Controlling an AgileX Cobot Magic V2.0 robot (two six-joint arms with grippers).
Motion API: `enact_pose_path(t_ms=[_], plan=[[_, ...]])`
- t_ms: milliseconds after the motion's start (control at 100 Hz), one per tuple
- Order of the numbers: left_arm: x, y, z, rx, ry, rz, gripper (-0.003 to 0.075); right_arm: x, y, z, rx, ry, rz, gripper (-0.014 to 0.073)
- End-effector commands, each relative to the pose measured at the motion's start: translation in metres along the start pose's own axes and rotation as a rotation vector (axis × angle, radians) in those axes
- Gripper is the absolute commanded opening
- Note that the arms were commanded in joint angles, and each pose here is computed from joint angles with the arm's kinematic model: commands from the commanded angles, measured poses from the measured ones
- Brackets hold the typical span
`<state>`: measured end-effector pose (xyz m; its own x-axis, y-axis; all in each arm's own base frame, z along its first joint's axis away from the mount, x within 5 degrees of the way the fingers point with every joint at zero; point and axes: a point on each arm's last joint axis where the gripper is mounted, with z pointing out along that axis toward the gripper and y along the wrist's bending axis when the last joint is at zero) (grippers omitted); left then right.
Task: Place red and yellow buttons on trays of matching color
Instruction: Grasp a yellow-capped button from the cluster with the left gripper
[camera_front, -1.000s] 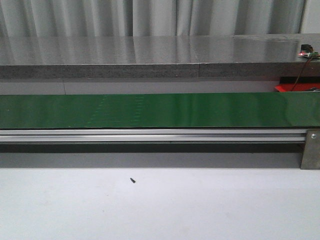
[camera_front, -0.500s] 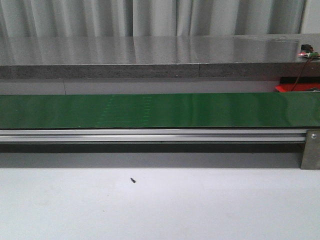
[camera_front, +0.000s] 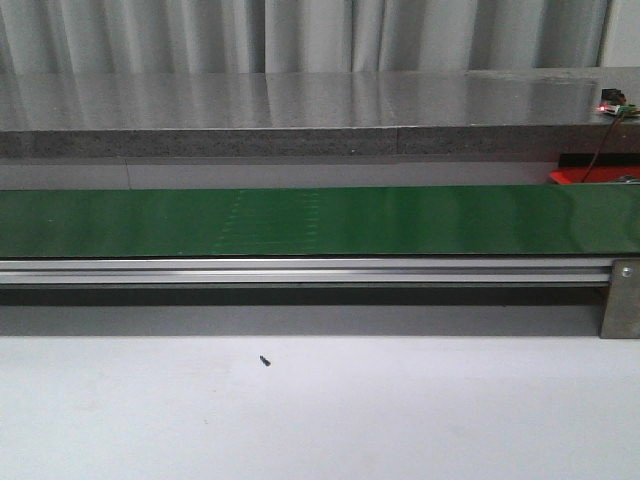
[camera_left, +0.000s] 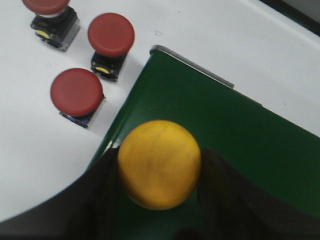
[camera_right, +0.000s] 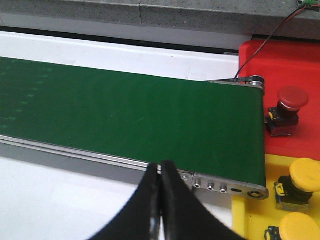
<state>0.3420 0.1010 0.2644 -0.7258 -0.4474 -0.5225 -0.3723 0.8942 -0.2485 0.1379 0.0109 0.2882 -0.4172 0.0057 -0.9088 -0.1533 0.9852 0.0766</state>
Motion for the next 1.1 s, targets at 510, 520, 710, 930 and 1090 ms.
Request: enact_pose_path(t_ms=[510,520,710,930,1090], plan=[[-0.007,-0.021,-0.011,0.047,-0.075,0.036,0.0639,-0.013,-0.002,-0.004,0.028,-0.081,0.006,-0.0067],[-0.007,-0.021,-0.011,0.047,-0.076,0.036,0.0639,-0.013,-0.002,-0.004,0.028,-0.081,0.006,-0.0067],[-0.013,-0.023,-0.031,0.054,-0.160,0.040,0.0639,-0.013,-0.002,-0.004,0.028,-0.081,0.006,-0.0067],[-0.021,-0.016,-0.053,0.058,-0.258,0.002,0.0639,-0.013,-0.002,-0.004,0.028,-0.081,0.006,-0.0067],[-0.026,0.004,-0.058,0.024,-0.290,-0.049,0.0639,-0.013,-0.002,-0.004,0.028,-0.081,0.006,-0.0067]])
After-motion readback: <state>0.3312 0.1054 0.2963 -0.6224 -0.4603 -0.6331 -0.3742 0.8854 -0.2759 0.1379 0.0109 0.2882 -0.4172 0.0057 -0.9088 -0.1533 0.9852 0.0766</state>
